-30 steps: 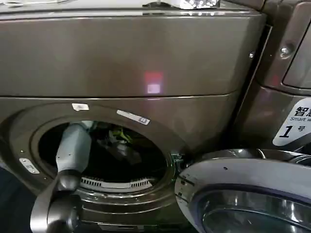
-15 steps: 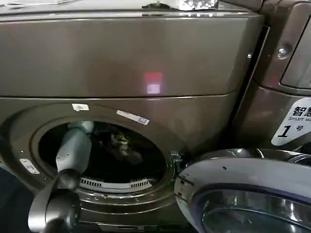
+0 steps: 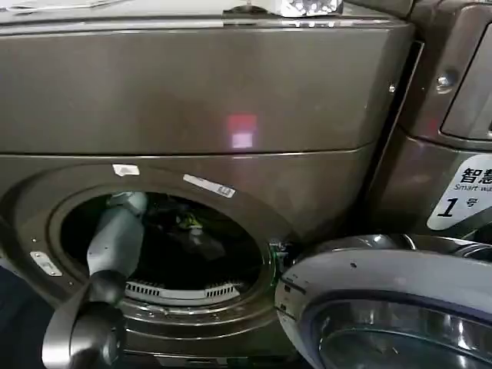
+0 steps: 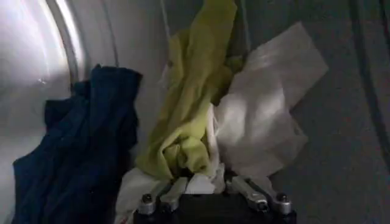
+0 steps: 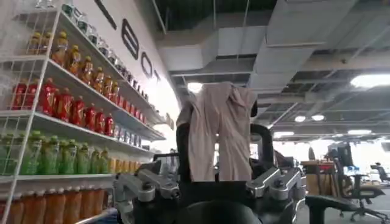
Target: Grasp the clothes from the dryer.
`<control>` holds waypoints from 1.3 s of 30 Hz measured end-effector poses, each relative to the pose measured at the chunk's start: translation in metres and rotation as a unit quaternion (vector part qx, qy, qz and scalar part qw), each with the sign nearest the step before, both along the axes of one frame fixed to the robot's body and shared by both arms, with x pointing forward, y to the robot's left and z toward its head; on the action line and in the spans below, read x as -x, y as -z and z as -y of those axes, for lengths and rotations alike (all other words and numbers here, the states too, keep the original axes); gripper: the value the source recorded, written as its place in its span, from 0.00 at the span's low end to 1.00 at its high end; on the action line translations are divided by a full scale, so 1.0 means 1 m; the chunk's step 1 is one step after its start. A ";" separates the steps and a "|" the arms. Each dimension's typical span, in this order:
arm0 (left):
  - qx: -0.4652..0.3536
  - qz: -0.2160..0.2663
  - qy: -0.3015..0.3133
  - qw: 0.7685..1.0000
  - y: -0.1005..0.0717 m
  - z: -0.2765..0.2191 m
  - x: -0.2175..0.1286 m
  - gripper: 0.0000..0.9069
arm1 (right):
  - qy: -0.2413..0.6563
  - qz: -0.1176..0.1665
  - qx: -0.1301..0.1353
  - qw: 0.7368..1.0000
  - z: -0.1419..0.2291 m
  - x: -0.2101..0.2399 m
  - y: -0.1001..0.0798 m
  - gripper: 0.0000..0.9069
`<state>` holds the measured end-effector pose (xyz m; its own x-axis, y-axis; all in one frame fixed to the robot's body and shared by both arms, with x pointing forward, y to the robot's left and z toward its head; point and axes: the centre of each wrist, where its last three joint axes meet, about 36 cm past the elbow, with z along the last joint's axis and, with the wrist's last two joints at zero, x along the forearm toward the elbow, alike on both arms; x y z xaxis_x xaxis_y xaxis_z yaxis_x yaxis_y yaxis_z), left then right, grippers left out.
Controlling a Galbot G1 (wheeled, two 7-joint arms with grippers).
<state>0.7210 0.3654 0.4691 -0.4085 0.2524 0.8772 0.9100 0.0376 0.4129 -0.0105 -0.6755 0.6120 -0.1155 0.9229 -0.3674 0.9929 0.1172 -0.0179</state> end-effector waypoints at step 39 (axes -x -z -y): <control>0.365 0.372 -0.323 0.790 -0.052 0.108 0.034 0.00 | -0.043 0.000 0.001 0.999 -0.017 -0.018 -0.012 1.00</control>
<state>0.6874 0.2578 0.5214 -0.9928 0.1090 0.0495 0.1194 0.8702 0.4781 0.0080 -0.6584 0.6237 -0.1944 0.9088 -0.3693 0.9792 0.2019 -0.0188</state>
